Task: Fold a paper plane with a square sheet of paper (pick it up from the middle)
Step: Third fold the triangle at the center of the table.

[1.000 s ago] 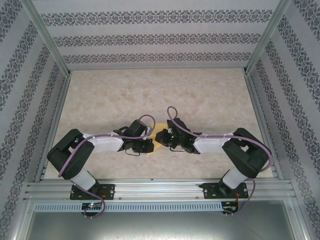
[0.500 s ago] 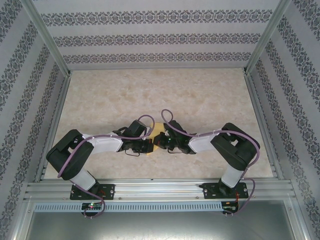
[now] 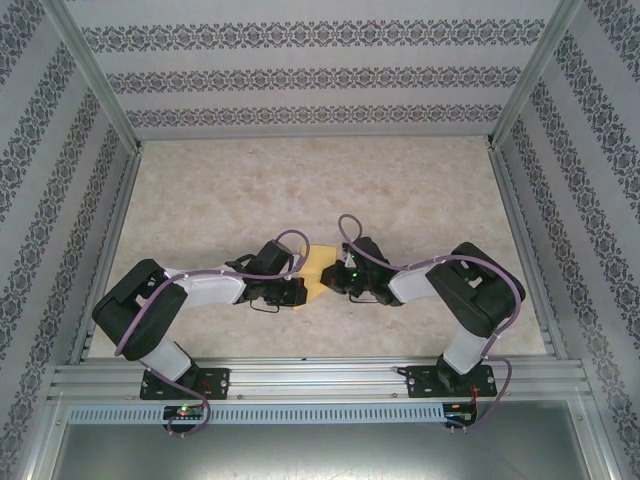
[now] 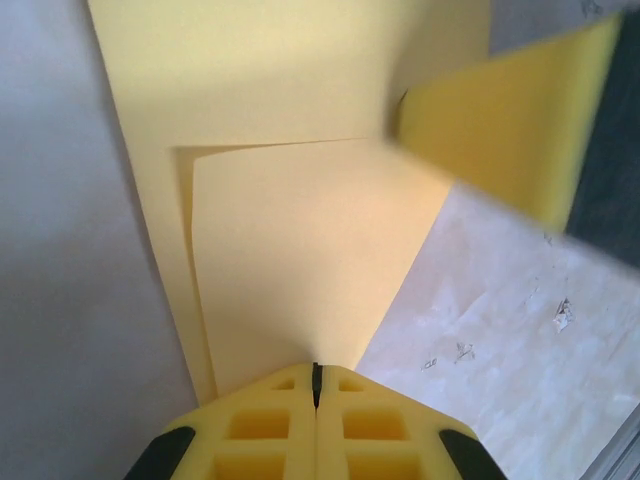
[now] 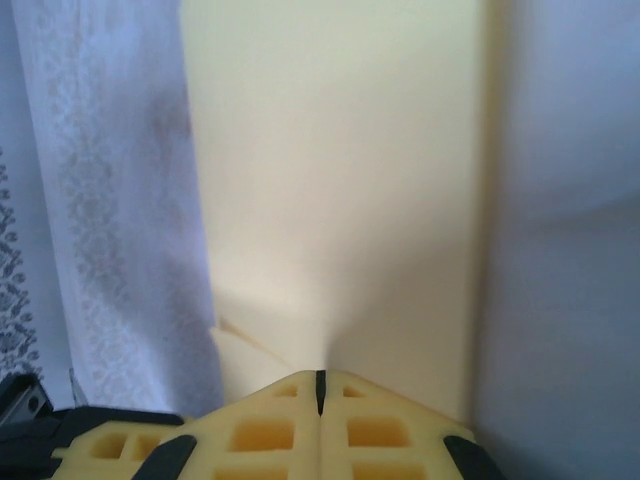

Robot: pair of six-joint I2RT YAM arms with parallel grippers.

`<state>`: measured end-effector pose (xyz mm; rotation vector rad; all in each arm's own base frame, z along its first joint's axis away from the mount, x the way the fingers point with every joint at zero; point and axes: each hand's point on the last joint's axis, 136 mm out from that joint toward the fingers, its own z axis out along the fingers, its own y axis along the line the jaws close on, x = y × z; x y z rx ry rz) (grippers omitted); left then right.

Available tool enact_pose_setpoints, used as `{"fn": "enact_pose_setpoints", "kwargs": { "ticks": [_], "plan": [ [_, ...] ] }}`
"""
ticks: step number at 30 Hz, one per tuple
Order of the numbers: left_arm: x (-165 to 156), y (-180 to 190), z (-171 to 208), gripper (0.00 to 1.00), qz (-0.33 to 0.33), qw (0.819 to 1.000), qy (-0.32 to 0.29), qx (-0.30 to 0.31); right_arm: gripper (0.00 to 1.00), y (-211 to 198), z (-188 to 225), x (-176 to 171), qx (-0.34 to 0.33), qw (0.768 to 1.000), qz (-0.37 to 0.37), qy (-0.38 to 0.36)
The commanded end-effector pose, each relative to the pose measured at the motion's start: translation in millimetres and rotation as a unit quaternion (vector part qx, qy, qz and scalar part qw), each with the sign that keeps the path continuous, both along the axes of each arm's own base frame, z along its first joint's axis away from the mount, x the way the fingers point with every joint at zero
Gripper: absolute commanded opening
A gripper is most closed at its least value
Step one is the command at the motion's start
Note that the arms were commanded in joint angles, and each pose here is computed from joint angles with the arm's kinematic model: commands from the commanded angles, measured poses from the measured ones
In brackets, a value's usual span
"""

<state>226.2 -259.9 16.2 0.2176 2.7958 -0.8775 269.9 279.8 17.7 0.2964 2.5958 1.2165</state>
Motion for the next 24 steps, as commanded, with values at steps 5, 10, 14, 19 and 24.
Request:
{"fn": "enact_pose_setpoints", "kwargs": {
  "ticks": [5, 10, 14, 19, 24],
  "plan": [
    [-33.5, 34.0, -34.3, 0.00, -0.008, 0.995, 0.053, 0.080, 0.07, -19.7, 24.1, 16.2, 0.002, 0.999, 0.011, -0.039],
    [-32.8, 28.8, -30.9, 0.00, -0.015, 0.996, 0.050, 0.067, 0.07, 5.5, 52.8, 2.7, -0.005, 0.997, 0.042, -0.064],
    [-32.2, 26.5, -28.6, 0.00, -0.018, 0.997, 0.048, 0.061, 0.06, 26.8, 46.7, -10.9, 0.000, 0.998, 0.055, -0.044],
    [-32.0, 25.3, -26.1, 0.00, -0.019, 0.997, 0.044, 0.056, 0.04, 45.3, 26.2, -22.0, 0.010, 0.998, 0.065, -0.012],
    [-33.3, 25.5, -26.1, 0.00, -0.019, 0.997, 0.048, 0.056, 0.02, 37.3, -6.9, -26.8, -0.015, 0.999, 0.047, 0.021]
  ]
}}
